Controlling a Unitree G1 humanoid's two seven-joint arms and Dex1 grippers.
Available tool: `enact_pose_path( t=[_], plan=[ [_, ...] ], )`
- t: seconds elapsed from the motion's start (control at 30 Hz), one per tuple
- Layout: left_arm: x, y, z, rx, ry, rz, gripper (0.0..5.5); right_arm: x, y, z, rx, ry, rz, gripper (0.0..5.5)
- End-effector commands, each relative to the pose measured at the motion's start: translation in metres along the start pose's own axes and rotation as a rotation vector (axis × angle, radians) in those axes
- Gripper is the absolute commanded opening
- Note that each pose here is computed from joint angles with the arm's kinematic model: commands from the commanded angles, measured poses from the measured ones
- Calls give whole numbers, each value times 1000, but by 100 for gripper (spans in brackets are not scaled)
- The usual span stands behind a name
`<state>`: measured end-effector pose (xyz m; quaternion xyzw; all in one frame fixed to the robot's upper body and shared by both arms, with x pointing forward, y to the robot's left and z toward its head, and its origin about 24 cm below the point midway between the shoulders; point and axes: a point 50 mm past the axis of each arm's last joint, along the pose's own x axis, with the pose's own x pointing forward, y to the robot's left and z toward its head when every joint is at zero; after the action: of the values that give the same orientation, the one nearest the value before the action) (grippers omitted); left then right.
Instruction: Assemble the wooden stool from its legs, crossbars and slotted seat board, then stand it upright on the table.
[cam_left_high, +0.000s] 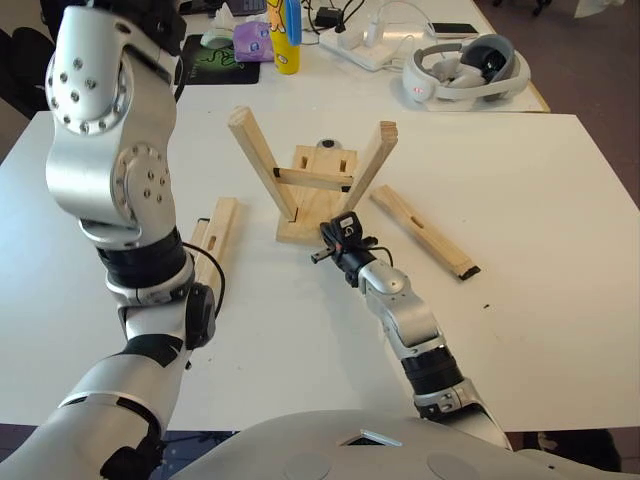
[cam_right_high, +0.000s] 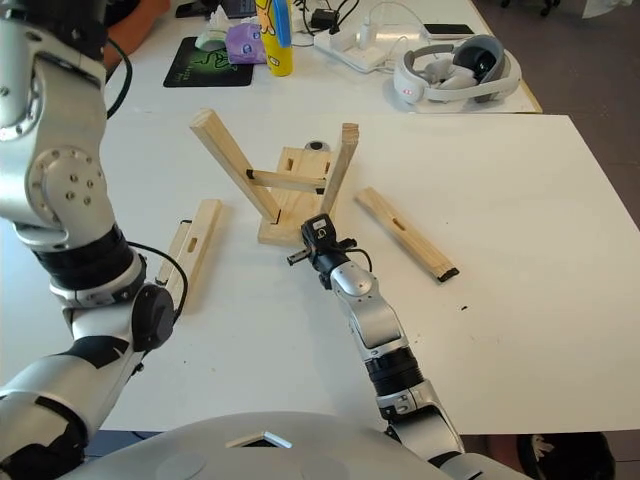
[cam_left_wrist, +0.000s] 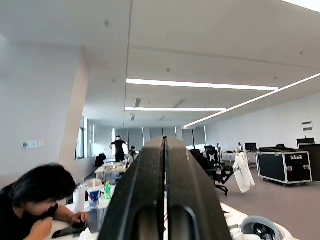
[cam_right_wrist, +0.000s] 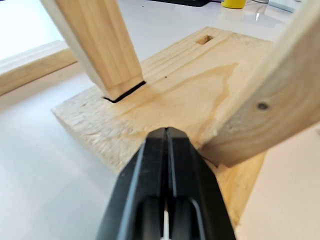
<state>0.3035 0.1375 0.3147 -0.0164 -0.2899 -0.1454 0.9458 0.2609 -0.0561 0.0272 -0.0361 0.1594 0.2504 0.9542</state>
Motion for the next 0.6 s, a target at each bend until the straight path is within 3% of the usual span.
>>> enact_pose_path(
  t=[0.03,0.1,0.17,0.23,0.47,0.6],
  plan=[
    [5,1,-57,-80,368,-32,2,-3,5,-36,9,182,26,0],
    [-18,2,-98,-96,620,-45,2,-1,7,-35,-6,181,40,0],
    [-61,-2,-138,-110,910,-110,2,1,8,-33,-20,180,50,0],
    [-80,-3,-147,-100,977,-118,2,2,7,-33,-30,185,50,0],
    [-18,-6,-82,-46,485,-24,2,4,1,-36,-30,196,33,0],
    [-13,27,-26,84,93,206,2,6,-1,-37,-40,197,32,0]
  ],
)
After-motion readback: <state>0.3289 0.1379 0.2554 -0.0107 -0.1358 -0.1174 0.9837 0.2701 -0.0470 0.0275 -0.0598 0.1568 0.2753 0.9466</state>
